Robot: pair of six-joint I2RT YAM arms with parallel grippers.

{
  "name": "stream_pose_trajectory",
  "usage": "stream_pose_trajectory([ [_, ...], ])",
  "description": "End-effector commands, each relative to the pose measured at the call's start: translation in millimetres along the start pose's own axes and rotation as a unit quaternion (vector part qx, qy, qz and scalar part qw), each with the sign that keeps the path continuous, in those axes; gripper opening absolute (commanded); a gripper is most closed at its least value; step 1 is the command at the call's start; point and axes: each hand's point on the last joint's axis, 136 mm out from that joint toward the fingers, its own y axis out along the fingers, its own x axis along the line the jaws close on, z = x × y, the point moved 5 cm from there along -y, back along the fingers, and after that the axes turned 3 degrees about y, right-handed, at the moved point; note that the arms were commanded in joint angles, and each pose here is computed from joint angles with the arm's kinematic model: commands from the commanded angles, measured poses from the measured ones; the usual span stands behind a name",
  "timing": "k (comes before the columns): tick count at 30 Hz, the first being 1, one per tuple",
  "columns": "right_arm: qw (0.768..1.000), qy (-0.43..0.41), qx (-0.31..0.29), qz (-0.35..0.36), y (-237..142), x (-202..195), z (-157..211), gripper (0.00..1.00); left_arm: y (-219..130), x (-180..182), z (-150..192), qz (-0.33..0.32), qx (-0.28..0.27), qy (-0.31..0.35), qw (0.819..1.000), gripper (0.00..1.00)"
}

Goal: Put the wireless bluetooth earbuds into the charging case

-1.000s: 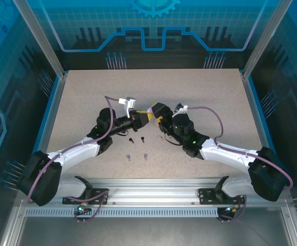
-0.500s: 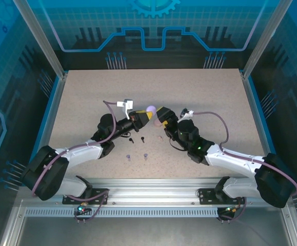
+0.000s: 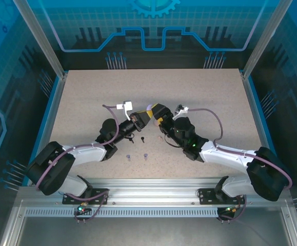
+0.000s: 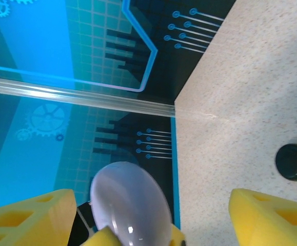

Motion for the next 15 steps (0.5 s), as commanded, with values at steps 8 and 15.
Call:
stream_pose_trajectory([
  [8,0.991,-0.055,0.043,-0.114,2.4,35.6,-16.7,0.72,0.8,-13.1,-10.6,0.014,-0.016,-0.052,0.998,0.00],
  [15,0.980,-0.099,0.092,-0.145,6.1,50.0,-18.5,0.66,2.1,-22.4,-16.9,0.032,-0.018,-0.093,0.995,0.00],
])
